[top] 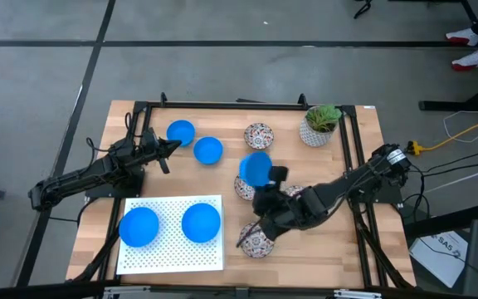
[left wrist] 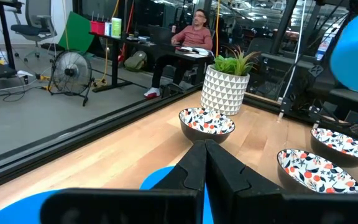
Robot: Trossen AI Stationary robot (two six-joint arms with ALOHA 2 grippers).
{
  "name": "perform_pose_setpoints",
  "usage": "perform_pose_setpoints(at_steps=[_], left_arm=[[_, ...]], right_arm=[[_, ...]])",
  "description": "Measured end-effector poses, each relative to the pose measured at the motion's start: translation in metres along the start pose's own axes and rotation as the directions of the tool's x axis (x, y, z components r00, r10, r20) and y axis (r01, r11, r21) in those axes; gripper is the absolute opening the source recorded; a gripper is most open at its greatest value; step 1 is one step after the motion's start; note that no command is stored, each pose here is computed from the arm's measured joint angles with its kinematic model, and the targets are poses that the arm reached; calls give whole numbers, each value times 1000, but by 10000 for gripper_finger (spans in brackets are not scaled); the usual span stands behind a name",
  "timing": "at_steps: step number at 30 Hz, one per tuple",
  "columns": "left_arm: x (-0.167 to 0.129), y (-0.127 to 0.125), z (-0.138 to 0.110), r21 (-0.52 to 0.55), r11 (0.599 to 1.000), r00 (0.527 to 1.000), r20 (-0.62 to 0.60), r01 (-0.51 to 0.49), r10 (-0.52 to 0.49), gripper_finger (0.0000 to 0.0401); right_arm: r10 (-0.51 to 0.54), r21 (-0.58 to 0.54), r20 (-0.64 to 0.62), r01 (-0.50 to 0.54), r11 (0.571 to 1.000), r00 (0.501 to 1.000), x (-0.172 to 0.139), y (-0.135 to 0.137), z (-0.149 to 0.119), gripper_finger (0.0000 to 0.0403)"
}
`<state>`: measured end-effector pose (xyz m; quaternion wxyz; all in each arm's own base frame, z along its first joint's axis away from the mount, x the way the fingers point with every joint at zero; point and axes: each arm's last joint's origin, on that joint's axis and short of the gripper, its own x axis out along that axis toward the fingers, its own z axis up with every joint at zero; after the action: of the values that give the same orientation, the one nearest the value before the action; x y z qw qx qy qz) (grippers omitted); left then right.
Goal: Pick & Place Mini bowls
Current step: Stack the blue bowl on top of the right blue bowl on the shelf
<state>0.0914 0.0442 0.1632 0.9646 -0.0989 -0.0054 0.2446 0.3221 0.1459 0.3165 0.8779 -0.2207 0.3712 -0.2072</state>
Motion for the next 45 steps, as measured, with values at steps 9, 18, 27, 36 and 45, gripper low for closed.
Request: perform_pose_setpoints(at_steps=[9,18,27,36,45], left_arm=[[0,0,0,0,1000,1000,0,0,0,2],[0,0,0,0,1000,1000,0,0,0,2],[0,0,0,0,1000,1000,0,0,0,2],[0,0,0,0,1000,1000,0,0,0,2],[0,0,0,0,1000,1000,0,0,0,2]], right_arm=[[121,-258,236,-58,964,964,9,-6,35,7],[394,-515,423,-141,845,816,3,-2,54,7],[555,-675,445,-144,724,703,-1,2,56,7],[617,-698,451,-175,694,645,4,0,58,7],[603,-701,442,-163,694,664,24,8,59,7]])
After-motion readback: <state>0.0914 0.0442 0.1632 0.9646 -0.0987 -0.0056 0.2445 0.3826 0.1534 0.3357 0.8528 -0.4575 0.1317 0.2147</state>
